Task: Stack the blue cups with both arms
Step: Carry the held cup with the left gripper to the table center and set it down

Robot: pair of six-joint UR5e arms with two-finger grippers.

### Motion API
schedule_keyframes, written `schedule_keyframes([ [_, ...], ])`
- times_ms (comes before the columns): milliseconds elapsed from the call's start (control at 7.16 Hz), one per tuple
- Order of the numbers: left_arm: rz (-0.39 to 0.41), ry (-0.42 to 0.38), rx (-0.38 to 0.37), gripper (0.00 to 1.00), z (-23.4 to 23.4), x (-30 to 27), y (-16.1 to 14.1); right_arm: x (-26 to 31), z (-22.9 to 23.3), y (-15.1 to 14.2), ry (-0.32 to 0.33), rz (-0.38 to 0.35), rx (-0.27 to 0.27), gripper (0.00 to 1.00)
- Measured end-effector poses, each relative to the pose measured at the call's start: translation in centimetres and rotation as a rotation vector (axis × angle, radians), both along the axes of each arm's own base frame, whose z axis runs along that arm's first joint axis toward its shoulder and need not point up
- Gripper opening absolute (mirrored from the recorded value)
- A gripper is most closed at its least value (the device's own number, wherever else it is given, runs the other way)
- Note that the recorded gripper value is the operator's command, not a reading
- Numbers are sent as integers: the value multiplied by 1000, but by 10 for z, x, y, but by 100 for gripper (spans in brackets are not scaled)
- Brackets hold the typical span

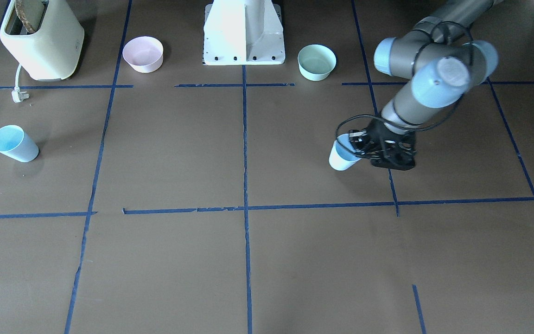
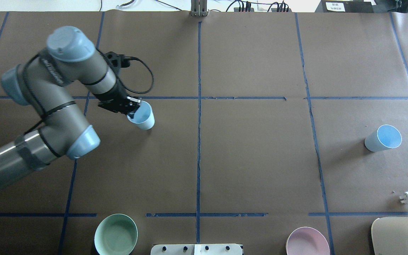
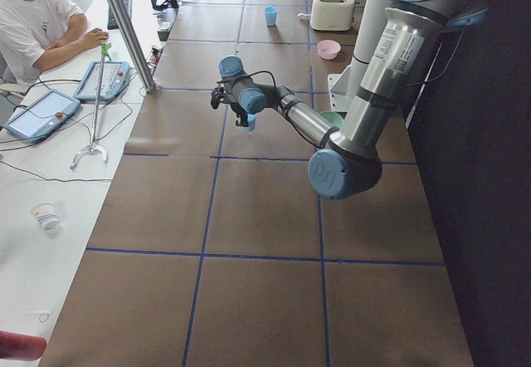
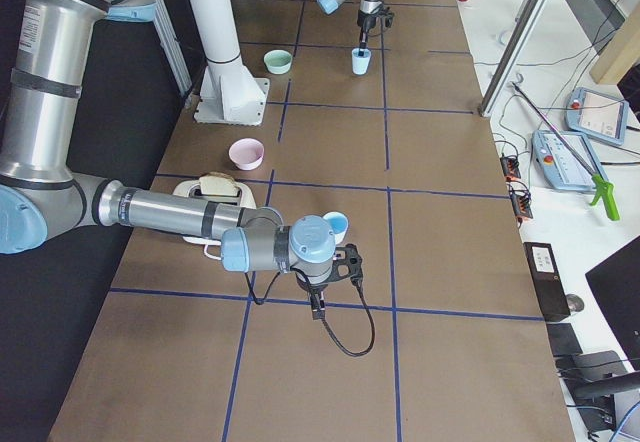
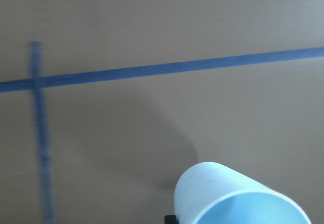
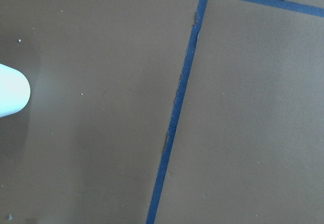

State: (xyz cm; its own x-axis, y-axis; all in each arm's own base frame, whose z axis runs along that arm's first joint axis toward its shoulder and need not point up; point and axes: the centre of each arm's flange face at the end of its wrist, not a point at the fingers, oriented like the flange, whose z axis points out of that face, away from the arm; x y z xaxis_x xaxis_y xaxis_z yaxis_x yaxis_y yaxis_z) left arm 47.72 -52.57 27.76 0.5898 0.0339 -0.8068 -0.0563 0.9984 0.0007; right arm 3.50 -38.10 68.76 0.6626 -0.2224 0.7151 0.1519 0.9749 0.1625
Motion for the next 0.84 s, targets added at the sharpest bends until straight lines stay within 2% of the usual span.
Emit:
schedule_keyframes([
  [279,-49,-10,-29,0,-66,81,5,0,0,0,0,0,-1,100],
  [419,-53,-10,-24,10,-81,100,15,0,0,1,0,0,-1,100],
  [559,-49,-9,-21,65,-87,109,22,0,0,1,0,0,-1,100],
  [699,-45,-12,-19,100,-87,113,25,0,1,1,0,0,-2,100],
  [838,-35,-15,-18,100,-85,118,29,0,1,1,0,0,-2,100],
])
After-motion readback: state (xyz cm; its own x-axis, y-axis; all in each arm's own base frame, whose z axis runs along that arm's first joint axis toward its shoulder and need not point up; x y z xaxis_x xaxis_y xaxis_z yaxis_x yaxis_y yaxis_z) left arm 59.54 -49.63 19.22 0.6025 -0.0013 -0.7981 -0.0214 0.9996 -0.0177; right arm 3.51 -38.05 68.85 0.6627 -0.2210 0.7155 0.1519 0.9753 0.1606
